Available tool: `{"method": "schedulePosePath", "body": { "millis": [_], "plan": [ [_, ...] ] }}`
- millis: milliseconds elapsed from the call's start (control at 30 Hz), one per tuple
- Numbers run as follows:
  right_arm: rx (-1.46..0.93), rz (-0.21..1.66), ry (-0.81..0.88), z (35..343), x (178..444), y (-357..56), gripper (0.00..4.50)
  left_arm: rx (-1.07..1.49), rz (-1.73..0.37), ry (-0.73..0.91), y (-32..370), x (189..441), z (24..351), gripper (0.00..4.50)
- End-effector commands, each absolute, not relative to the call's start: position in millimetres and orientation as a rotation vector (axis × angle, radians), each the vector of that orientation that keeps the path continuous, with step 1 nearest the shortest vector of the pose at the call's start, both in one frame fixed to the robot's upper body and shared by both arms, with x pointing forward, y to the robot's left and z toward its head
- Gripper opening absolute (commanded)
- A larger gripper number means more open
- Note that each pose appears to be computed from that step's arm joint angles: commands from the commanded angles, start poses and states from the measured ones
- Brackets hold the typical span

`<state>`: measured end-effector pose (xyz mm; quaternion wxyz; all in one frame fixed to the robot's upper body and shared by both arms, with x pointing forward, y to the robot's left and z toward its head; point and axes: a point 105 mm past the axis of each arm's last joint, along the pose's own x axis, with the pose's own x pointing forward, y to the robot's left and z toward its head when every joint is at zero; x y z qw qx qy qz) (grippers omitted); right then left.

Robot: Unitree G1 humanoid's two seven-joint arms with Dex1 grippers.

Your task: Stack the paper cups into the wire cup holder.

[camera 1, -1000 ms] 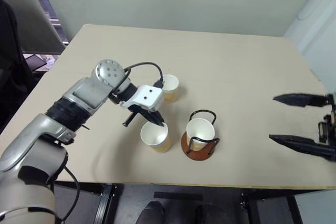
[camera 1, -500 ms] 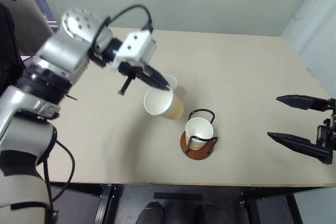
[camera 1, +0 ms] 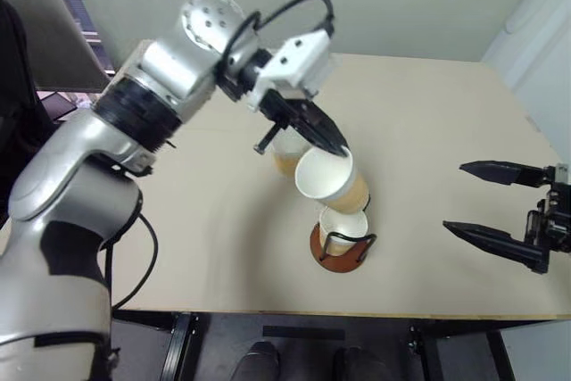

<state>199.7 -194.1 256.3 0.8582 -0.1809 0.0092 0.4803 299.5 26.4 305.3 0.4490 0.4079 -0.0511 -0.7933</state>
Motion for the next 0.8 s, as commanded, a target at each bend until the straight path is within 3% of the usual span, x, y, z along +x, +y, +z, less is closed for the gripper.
{"method": "schedulePosePath", "body": {
  "millis": [33, 767, 800],
  "plan": [
    [-0.437, 0.987, -0.01, 265.5, 194.9, -193.0, 4.5, 1.074, -2.017, -0.176, 20.8, 288.3, 315.6, 0.04],
    [-0.434, 0.935, -0.007, 262.5, 190.3, -193.3, 4.5, 1.213, -2.051, -0.062, 5.7, 298.1, 276.5, 0.04],
    [-0.435, 0.933, -0.006, 262.1, 190.5, -193.4, 4.5, 1.21, -2.053, -0.064, 5.2, 297.8, 276.7, 0.21]
  ]
}}
